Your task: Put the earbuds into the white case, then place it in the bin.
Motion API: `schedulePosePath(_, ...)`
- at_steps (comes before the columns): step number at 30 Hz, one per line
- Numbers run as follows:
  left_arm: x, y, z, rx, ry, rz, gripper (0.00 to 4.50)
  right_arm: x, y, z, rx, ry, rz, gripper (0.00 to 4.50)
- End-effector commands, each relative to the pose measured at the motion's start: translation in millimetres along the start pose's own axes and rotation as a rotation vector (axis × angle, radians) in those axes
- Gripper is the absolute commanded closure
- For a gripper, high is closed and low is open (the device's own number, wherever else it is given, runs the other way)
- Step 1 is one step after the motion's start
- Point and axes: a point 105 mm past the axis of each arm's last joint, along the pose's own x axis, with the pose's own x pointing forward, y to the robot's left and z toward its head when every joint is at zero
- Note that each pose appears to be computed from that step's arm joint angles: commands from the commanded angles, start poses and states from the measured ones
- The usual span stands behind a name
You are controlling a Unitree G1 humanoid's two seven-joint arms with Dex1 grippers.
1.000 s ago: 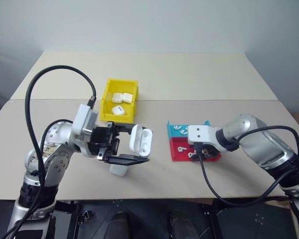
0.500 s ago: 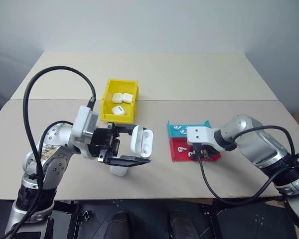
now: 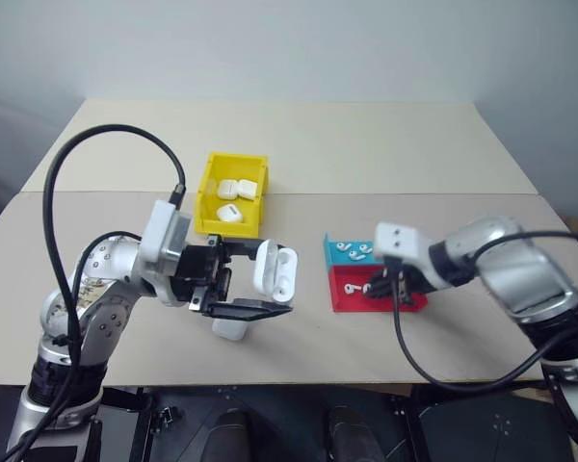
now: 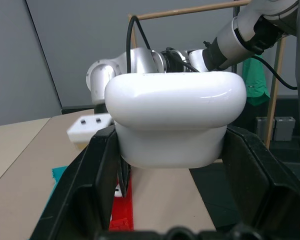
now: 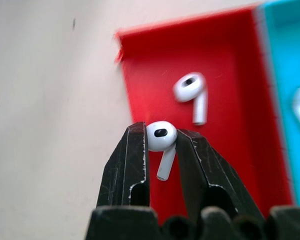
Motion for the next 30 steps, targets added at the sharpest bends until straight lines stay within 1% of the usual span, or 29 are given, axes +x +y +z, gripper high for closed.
schedulePosePath(1, 7.3, 4.3, 8.8, 0.006, -0.020, -0.003, 1.72, -35.7, 8.0, 37.7, 0.054, -0.268, -0.012, 3.87)
schedulePosePath(3, 11.1, 7.8, 10.0, 0.004, -0.024, 0.004, 1.72, -54.6, 12.6, 52.6, 0.055, -0.445, -0.024, 3.87)
schedulePosePath(8, 24.3, 16.5, 11.2, -0.019, -0.004, 0.021, 1.72, -88.2, 20.8, 75.4, 0.058, -0.781, -0.115, 3.87)
schedulePosePath(10, 28.8, 18.5, 11.4, -0.028, 0.002, 0.019, 1.72, -99.0, 23.8, 82.0, 0.065, -0.872, -0.133, 3.87)
schedulePosePath(13, 36.7, 20.7, 9.3, -0.038, 0.017, 0.005, 1.72, -111.5, 32.4, 96.7, 0.037, -0.968, -0.138, 3.87)
schedulePosePath(16, 40.8, 23.1, 7.7, -0.036, 0.026, -0.002, 1.72, -116.9, 41.0, 107.3, 0.019, -1.024, -0.113, 3.87)
schedulePosePath(20, 45.2, 28.4, 5.9, -0.034, 0.027, 0.006, 1.72, -111.5, 52.3, 122.0, 0.004, -1.064, -0.058, 3.87)
schedulePosePath(24, 49.1, 34.4, 5.6, -0.018, 0.025, 0.018, 1.72, -96.8, 58.5, 128.4, 0.006, -1.051, -0.017, 3.87)
schedulePosePath(30, 49.3, 41.5, 9.3, 0.002, 0.011, 0.026, 1.72, -80.6, 58.4, 124.3, 0.003, -1.012, -0.037, 3.87)
